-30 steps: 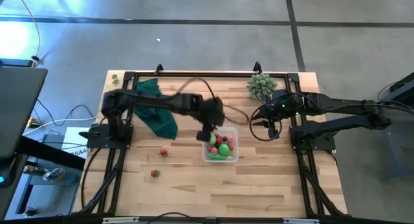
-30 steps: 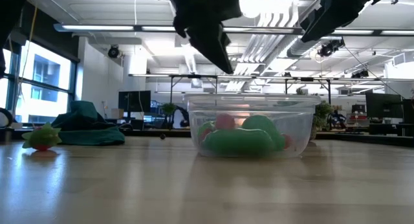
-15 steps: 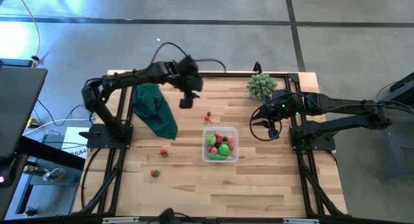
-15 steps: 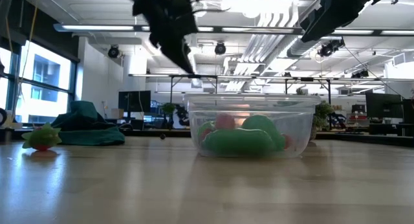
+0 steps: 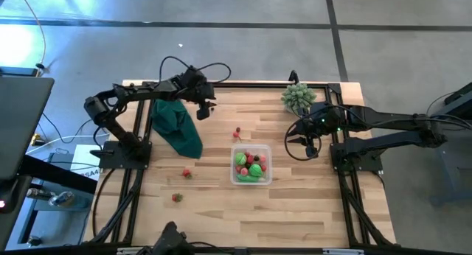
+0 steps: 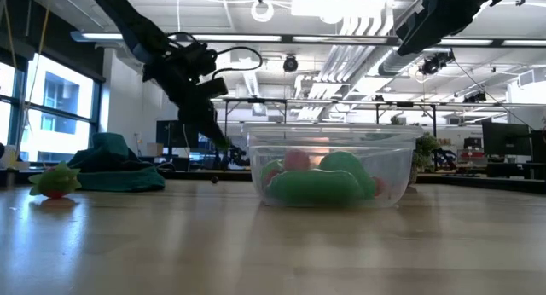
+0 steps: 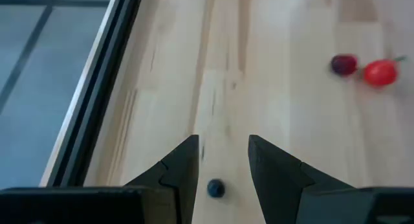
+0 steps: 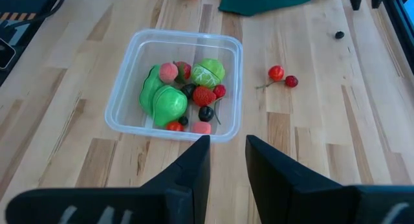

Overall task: Pick and placing Produce into tupperware
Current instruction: Put the blueberry into the container

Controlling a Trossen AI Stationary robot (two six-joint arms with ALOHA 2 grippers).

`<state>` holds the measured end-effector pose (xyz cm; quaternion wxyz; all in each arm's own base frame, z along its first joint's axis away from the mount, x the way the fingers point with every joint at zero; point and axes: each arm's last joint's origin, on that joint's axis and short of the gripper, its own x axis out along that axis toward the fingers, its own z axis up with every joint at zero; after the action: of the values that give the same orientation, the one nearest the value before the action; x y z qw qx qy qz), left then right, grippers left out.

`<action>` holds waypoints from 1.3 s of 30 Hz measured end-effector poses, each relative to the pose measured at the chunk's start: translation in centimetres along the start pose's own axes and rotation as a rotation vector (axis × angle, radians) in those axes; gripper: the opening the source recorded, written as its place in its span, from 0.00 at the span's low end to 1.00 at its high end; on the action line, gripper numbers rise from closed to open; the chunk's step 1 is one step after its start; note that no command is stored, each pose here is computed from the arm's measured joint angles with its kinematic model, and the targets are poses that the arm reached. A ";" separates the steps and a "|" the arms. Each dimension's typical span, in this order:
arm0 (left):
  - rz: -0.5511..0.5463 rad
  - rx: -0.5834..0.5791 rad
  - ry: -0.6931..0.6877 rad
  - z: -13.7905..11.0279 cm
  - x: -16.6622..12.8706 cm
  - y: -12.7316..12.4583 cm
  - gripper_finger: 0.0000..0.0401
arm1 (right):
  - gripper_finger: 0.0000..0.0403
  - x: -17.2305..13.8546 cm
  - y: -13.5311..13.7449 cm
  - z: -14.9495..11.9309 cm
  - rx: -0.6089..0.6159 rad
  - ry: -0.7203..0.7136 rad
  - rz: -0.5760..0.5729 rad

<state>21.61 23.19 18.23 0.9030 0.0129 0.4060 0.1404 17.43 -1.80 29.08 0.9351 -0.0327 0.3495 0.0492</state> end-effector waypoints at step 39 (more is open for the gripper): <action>0.053 -0.128 0.239 -3.5 4.6 -0.6 0.44 | 0.22 0.0 0.0 0.0 0.000 0.001 0.000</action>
<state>22.09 23.57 12.48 0.8432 -0.0507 0.5003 0.1901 17.43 -1.80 29.05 0.9349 -0.0325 0.3499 0.0492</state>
